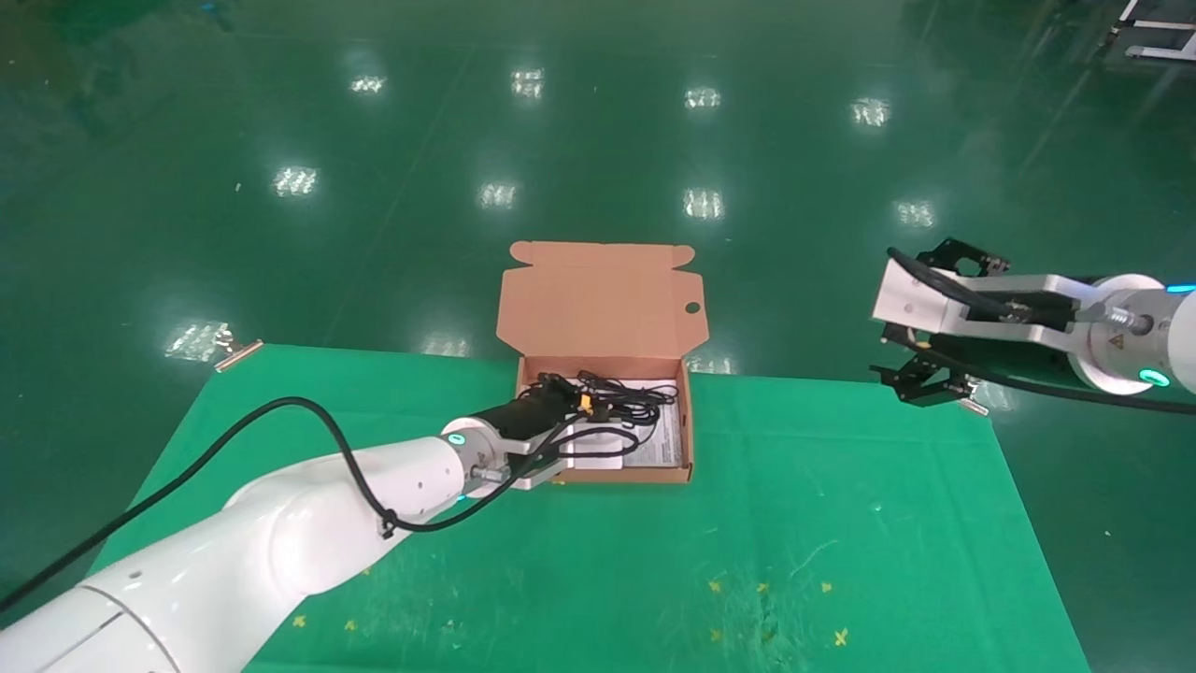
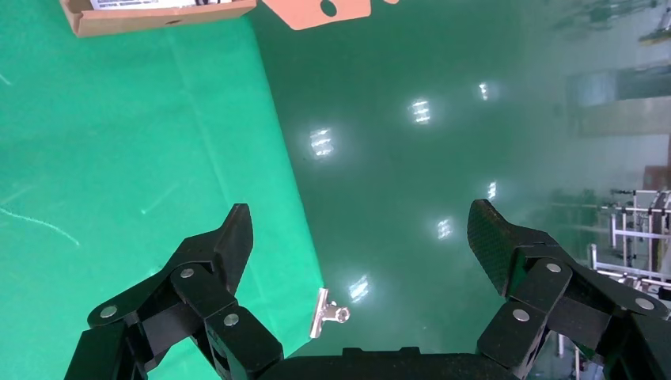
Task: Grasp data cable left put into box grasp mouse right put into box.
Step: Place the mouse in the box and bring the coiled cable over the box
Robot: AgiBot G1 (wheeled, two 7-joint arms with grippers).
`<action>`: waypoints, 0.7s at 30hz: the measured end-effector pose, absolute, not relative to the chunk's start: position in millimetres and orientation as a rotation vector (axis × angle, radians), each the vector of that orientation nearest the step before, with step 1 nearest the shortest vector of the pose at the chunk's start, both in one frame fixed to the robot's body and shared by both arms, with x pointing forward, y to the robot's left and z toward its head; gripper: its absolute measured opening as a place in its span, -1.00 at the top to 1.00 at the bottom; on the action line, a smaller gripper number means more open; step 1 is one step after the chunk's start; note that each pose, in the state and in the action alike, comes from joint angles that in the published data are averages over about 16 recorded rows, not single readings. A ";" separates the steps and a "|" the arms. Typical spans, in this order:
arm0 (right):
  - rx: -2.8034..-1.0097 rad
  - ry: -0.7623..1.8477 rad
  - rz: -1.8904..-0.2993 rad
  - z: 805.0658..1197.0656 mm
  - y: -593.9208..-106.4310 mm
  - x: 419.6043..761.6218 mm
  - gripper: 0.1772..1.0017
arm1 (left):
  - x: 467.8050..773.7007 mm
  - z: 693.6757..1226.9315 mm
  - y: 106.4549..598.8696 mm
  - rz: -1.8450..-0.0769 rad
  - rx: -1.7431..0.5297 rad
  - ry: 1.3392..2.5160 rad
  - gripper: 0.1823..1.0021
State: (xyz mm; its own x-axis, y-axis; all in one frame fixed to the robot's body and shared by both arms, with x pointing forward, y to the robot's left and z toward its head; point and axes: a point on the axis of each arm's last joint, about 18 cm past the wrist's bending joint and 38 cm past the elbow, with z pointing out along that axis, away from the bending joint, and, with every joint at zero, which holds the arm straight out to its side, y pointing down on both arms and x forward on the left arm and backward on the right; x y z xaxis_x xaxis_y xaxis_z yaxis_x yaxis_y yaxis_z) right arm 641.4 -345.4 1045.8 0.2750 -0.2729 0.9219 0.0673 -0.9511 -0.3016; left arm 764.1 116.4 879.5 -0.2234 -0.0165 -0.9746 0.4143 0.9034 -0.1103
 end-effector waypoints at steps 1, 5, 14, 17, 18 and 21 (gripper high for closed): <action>-2.268 0.189 -1.729 1046.3 -345.9 641.3 -1.00 | 764.2 879.5 116.8 -0.409 0.301 1.759 0.79; -2.269 0.190 -1.731 1047.5 -346.8 641.7 -1.00 | 763.4 882.5 118.5 -0.417 0.297 1.755 0.76; -2.246 0.156 -1.765 1060.3 -343.2 643.0 -1.00 | 759.7 910.3 128.7 -0.469 0.261 1.712 0.55; -2.247 0.115 -1.797 1070.0 -340.0 641.9 -1.00 | 758.2 929.3 133.6 -0.500 0.234 1.680 0.46; -2.246 0.102 -1.808 1073.1 -339.1 641.5 -1.00 | 757.7 935.4 135.3 -0.510 0.226 1.670 0.43; -2.249 0.055 -1.843 1084.2 -335.6 639.4 -1.00 | 756.4 952.8 140.5 -0.536 0.200 1.641 0.27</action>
State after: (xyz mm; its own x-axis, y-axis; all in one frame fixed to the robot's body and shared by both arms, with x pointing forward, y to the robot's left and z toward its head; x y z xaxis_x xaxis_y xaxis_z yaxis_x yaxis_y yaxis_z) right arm 639.4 -335.6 1084.2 0.2068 -0.1755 0.9625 0.1173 -0.9722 -0.2024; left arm 756.4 140.5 952.8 -0.1508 -0.1777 -0.9725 0.4308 0.8736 -0.2264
